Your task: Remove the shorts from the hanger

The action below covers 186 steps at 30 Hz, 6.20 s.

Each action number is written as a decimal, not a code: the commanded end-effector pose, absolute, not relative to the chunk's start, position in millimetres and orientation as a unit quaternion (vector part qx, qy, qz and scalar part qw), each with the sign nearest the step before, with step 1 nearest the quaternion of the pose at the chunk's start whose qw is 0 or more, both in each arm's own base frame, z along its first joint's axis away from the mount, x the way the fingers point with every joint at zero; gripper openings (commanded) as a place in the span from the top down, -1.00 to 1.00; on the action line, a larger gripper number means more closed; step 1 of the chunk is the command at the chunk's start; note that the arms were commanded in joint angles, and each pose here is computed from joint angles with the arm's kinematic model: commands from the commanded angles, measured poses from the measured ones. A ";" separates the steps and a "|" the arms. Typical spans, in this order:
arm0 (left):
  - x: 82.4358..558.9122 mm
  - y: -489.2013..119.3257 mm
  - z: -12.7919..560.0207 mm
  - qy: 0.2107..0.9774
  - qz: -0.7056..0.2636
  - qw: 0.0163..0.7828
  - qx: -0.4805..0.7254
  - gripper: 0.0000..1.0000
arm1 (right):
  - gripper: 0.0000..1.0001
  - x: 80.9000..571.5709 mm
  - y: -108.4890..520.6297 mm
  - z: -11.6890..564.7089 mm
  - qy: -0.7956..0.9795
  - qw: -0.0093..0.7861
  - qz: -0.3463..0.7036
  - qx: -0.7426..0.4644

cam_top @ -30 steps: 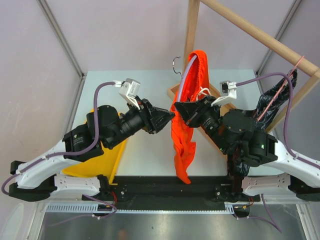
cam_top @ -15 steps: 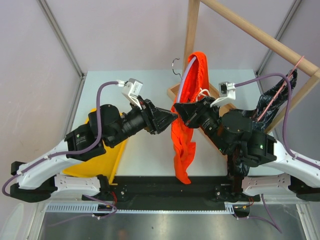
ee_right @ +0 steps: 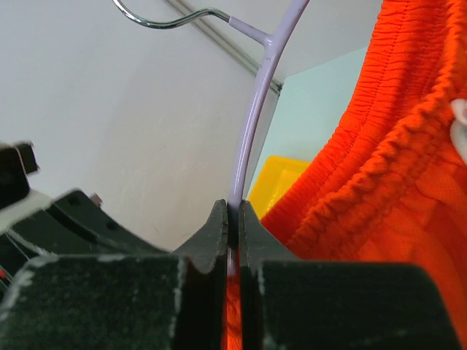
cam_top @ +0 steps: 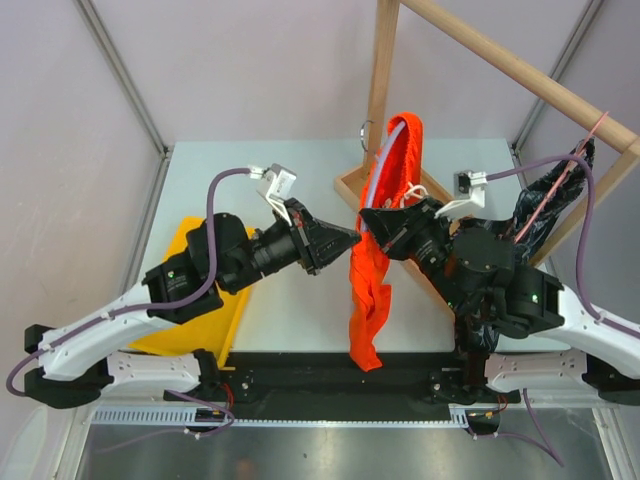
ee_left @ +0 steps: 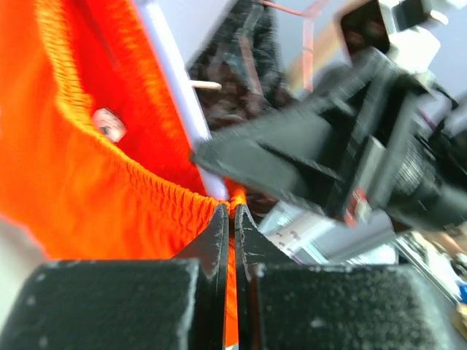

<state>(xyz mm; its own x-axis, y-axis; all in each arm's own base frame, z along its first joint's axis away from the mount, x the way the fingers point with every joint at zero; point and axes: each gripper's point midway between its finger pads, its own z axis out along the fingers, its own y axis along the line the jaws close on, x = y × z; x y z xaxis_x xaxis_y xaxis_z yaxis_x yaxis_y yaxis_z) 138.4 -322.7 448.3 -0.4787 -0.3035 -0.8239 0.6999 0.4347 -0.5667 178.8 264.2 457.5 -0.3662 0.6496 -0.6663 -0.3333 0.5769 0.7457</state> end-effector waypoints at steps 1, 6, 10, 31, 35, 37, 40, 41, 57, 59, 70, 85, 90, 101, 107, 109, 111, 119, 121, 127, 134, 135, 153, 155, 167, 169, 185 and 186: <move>94.6 -335.5 453.4 0.634 -0.606 0.436 0.203 0.99 | 1.00 192.3 211.2 489.9 0.636 0.569 0.460 0.245; 70.9 -340.4 432.6 0.625 -0.634 0.393 0.230 0.99 | 1.00 206.5 182.6 497.2 0.609 0.599 0.436 0.283; 63.0 -341.0 420.5 0.635 -0.627 0.378 0.245 0.99 | 1.00 215.8 166.1 500.8 0.590 0.602 0.434 0.319; 58.5 -334.0 346.6 0.686 -0.584 0.350 0.258 0.99 | 1.00 232.0 120.1 512.3 0.501 0.595 0.441 0.448; 59.6 -330.9 337.2 0.692 -0.578 0.350 0.254 0.99 | 1.00 233.2 119.0 512.9 0.498 0.593 0.444 0.451; 61.3 -330.1 334.3 0.695 -0.574 0.352 0.252 0.99 | 1.00 234.0 120.4 509.1 0.502 0.589 0.443 0.453; 65.0 -330.1 326.1 0.705 -0.562 0.354 0.249 1.00 | 1.00 233.7 128.2 504.6 0.511 0.573 0.458 0.449; 69.1 -330.2 324.5 0.708 -0.556 0.360 0.245 0.99 | 1.00 233.0 132.1 504.6 0.510 0.561 0.471 0.451; 201.5 -328.9 353.8 0.735 -0.484 0.454 0.141 0.99 | 1.00 183.9 214.3 473.0 0.599 0.281 0.616 0.428; 216.1 -338.0 361.0 0.733 -0.485 0.457 0.139 0.99 | 1.00 180.4 217.1 480.1 0.592 0.271 0.629 0.424; 236.1 -321.8 357.7 0.752 -0.445 0.471 0.126 1.00 | 1.00 166.3 224.5 514.9 0.590 0.336 0.662 0.317; 186.3 -234.5 339.8 0.751 -0.425 0.500 0.070 0.99 | 1.00 206.2 186.7 543.1 0.554 0.592 0.530 0.248; 180.5 -219.3 351.5 0.740 -0.426 0.518 0.056 0.99 | 1.00 220.0 155.0 547.9 0.518 0.619 0.491 0.327; 166.3 -204.1 358.5 0.734 -0.432 0.521 0.056 1.00 | 1.00 236.8 101.1 556.5 0.433 0.644 0.432 0.459; 160.0 -200.7 363.1 0.731 -0.438 0.520 0.060 0.99 | 1.00 249.4 86.5 546.6 0.413 0.650 0.399 0.497; 158.5 -199.1 364.5 0.730 -0.439 0.520 0.059 0.99 | 1.00 252.4 84.4 543.7 0.409 0.649 0.395 0.505; 156.2 -197.1 367.2 0.728 -0.442 0.521 0.058 0.99 | 1.00 255.6 80.8 540.6 0.406 0.652 0.386 0.512; 148.8 -191.2 380.0 0.719 -0.452 0.524 0.059 1.00 | 1.00 272.9 81.1 523.3 0.407 0.637 0.392 0.525; 148.8 -189.7 383.9 0.718 -0.450 0.528 0.060 0.99 | 1.00 279.2 86.8 514.0 0.425 0.632 0.390 0.518; 153.5 -183.3 396.4 0.720 -0.430 0.542 0.057 0.99 | 0.91 289.2 105.9 493.1 0.471 0.605 0.402 0.500; 161.5 -180.5 418.1 0.726 -0.406 0.553 0.056 1.00 | 0.34 275.5 115.9 474.8 0.539 0.587 0.396 0.456; 160.4 -178.7 425.2 0.724 -0.406 0.555 0.057 1.00 | 0.31 268.7 111.9 467.4 0.555 0.584 0.385 0.450; 184.9 -114.9 612.5 0.623 -0.284 0.728 0.030 0.99 | -0.74 213.1 101.6 484.9 0.642 0.627 0.361 0.254; 185.1 -103.0 639.1 0.593 -0.268 0.759 0.021 0.99 | -0.75 206.2 99.7 492.9 0.634 0.631 0.375 0.244; 172.8 -0.4 725.5 0.457 -0.067 0.883 -0.079 1.00 | -0.73 190.1 112.3 497.0 0.658 0.623 0.387 0.169; 173.0 8.8 730.5 0.451 -0.014 0.890 -0.073 0.99 | -0.74 189.6 113.1 494.7 0.661 0.621 0.387 0.167; 212.5 -41.9 595.4 0.556 -0.044 0.829 -0.036 0.99 | -0.71 185.9 141.7 490.7 0.675 0.586 0.429 0.132; 214.7 -45.1 592.5 0.559 -0.046 0.827 -0.034 1.00 | -0.72 183.9 141.7 491.7 0.674 0.586 0.432 0.129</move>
